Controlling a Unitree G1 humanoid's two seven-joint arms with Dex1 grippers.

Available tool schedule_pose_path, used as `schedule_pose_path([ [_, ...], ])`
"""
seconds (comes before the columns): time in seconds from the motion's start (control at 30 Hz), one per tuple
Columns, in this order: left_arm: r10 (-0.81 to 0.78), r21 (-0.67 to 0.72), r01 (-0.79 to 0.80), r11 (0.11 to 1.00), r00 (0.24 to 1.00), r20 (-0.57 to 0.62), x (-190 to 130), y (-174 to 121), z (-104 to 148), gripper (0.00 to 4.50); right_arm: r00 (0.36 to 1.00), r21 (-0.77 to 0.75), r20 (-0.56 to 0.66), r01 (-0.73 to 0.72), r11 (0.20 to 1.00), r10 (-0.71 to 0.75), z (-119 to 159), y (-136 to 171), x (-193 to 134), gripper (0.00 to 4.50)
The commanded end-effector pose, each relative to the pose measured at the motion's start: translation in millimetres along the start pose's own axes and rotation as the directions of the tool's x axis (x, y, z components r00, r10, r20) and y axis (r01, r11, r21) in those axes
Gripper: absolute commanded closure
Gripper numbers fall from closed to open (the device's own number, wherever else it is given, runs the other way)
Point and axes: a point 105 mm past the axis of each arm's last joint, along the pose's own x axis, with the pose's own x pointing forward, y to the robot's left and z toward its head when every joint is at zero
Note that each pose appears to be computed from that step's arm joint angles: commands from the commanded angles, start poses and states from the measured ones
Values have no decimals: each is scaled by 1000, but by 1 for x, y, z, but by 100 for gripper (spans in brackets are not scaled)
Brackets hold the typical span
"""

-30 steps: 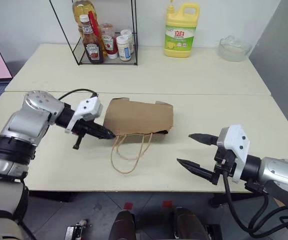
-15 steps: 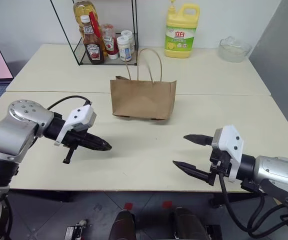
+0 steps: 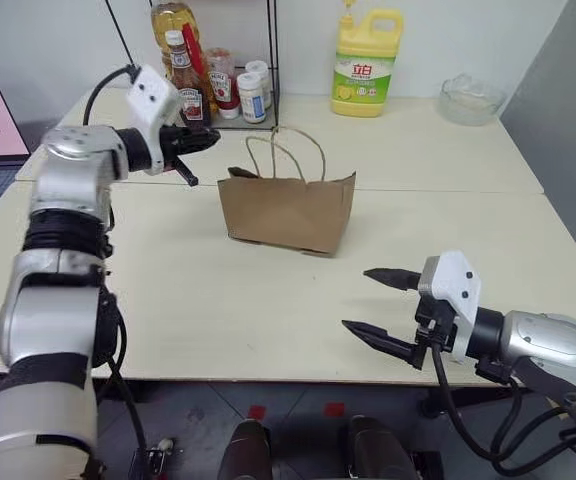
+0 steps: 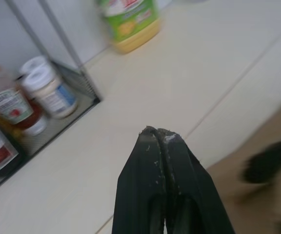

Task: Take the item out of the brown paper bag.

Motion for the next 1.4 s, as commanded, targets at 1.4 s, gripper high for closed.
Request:
schedule_pose_path([
  [1.4, -780, 165, 822, 544, 569, -262, -59, -113, -57, 446, 997, 9, -54, -59, 998, 60, -3, 16, -10, 38],
])
